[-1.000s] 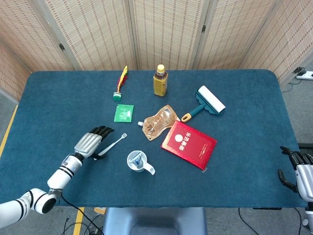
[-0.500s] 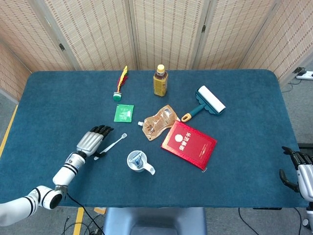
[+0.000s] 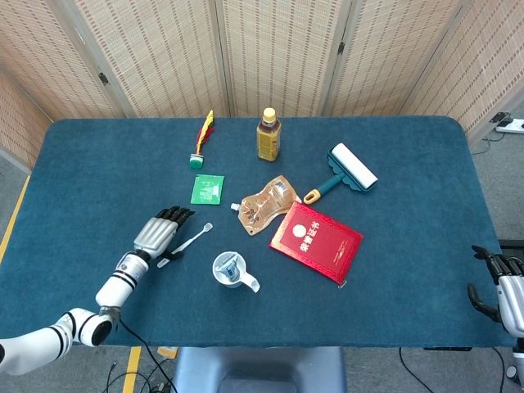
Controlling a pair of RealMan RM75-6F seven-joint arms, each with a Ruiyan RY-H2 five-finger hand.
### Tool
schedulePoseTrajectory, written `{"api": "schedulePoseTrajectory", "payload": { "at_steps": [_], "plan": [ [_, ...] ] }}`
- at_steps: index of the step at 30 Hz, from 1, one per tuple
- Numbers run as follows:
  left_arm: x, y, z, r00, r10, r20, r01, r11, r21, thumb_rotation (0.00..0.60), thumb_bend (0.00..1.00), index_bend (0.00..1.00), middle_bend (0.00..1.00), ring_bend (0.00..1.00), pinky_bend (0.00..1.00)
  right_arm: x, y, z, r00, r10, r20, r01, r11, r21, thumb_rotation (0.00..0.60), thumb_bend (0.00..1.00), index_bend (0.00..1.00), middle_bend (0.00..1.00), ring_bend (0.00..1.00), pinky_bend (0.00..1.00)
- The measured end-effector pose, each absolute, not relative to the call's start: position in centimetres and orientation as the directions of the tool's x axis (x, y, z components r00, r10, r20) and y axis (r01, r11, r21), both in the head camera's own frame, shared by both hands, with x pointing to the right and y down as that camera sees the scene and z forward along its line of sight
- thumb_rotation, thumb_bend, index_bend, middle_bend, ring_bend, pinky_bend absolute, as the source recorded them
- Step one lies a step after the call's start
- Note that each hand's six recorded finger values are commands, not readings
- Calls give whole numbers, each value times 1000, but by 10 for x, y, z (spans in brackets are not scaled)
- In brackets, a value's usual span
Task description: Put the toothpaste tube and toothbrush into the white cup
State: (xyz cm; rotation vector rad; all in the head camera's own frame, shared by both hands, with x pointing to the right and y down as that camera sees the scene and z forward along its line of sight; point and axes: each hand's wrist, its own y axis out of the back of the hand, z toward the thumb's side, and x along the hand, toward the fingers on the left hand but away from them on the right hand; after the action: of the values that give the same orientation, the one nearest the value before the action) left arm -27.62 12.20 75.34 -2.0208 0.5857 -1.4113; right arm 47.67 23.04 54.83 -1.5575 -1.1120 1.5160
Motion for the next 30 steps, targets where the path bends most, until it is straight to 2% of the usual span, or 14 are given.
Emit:
{"api": "schedulePoseTrajectory", "payload": {
  "at_steps": [7, 22, 30],
  "plan": [
    [-276, 116, 756, 323, -662, 677, -10, -717, -697, 600, 288, 85, 99, 41, 137, 479, 232, 549, -52, 912, -408, 112, -400, -910, 600, 343, 174, 300, 247, 249],
    [-269, 122, 756, 339, -642, 688, -8, -733, -680, 600, 288, 85, 100, 41, 137, 481, 233, 548, -57, 912, -405, 114, -397, -911, 600, 343, 174, 299, 247, 249],
    [-277, 123, 760, 312, -633, 709, 18, -742, -670, 600, 288, 85, 100, 41, 137, 481, 234, 547, -57, 913, -403, 115, -395, -911, 600, 343, 174, 300, 247, 249]
  ]
}}
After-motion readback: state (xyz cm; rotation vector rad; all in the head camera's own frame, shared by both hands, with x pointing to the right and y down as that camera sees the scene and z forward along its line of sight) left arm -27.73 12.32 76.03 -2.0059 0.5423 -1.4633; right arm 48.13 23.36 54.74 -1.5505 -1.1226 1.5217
